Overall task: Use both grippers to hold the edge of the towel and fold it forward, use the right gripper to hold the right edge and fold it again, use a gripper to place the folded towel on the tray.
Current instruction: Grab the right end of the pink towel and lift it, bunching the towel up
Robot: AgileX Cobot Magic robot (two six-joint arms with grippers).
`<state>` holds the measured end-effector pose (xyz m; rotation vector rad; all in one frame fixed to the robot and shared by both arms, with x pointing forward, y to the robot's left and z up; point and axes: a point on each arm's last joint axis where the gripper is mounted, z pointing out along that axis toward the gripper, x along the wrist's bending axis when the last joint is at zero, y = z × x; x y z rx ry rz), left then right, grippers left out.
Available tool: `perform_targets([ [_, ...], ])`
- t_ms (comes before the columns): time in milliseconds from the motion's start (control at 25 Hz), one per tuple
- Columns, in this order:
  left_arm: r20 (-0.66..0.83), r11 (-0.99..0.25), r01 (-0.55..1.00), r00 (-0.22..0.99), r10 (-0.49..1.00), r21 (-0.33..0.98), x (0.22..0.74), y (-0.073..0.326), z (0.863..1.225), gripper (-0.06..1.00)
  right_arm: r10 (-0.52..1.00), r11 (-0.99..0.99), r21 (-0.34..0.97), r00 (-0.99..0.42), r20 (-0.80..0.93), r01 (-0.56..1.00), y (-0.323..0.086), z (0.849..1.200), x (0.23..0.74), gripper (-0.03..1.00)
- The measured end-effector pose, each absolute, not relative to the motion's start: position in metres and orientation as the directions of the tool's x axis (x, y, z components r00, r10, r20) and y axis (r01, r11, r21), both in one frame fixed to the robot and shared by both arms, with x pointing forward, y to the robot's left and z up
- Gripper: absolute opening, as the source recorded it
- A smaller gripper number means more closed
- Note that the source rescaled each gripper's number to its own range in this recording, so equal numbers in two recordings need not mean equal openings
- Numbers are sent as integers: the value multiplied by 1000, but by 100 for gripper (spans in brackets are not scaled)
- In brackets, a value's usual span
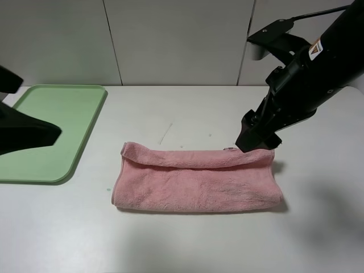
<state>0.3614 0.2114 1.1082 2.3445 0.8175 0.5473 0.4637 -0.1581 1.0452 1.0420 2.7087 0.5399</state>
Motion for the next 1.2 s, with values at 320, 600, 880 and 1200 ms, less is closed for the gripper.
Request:
perform_targets([
  [320,82,-464,459,639,765,758,293,263,1131,100,738,629,340,-674,21,699,-161,1044,457,100],
  [600,-19,-307,451,588,809,838,237,303,1129,100,754,608,300,-653,70,735,-160,1043,452,100],
  [880,-103,-173,424,553,827,889,211,323,1103,100,759,599,289,-645,94,747,-160,1043,450,100],
  [1200,-157,-171,544,505,849,822,227,310,1048,100,762,589,278,-636,122,759,-158,1043,448,100],
])
